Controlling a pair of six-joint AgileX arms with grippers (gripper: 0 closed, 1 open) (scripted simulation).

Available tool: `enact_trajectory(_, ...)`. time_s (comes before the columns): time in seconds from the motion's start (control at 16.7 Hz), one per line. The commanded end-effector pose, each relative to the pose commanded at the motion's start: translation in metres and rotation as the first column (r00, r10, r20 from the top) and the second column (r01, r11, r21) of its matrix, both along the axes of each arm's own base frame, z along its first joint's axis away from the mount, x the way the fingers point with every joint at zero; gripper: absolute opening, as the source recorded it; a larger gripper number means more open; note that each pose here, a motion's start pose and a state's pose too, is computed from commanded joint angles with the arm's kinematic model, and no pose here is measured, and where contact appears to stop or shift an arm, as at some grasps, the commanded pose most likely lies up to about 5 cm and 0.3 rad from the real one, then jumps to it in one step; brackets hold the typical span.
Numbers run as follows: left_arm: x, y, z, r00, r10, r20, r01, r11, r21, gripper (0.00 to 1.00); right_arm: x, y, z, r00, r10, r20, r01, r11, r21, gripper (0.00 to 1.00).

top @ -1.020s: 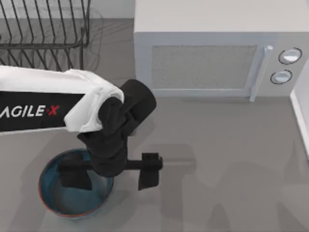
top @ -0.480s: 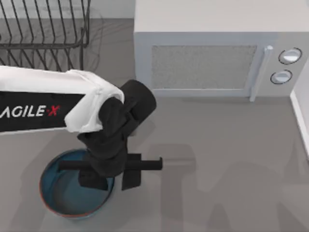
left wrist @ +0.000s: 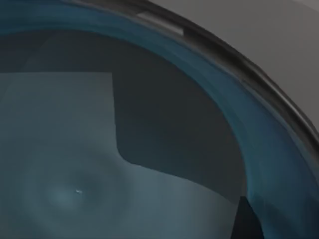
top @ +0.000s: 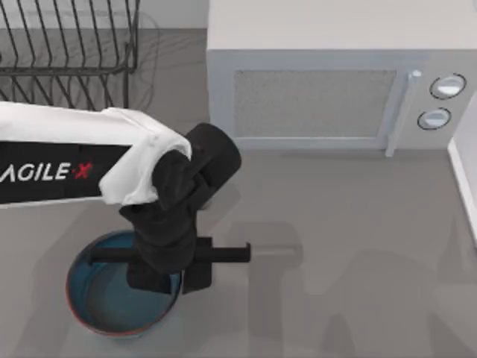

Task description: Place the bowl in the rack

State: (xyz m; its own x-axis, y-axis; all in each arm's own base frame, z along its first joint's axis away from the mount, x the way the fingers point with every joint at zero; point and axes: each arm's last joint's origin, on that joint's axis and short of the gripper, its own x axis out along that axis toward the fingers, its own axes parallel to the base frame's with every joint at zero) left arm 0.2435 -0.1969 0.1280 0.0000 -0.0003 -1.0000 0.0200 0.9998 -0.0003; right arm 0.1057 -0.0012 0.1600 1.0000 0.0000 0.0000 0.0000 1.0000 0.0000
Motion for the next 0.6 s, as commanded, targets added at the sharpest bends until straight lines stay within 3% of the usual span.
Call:
enact_trajectory(0.36, 0.003, -0.003, 0.009, 1.000, 0.000, 0.002, 0.000, 1.000, -0.002, 0.00, 0.000, 0.000, 0.000, 1.000, 0.000, 0.000, 0.000, 1.000, 0.000, 1.00)
enact_trajectory(0.6, 0.015, -0.014, 0.056, 1.000, 0.005, 0.001, -0.005, 1.000, -0.001, 0.00, 0.000, 0.000, 0.000, 1.000, 0.000, 0.000, 0.000, 1.000, 0.000, 1.00)
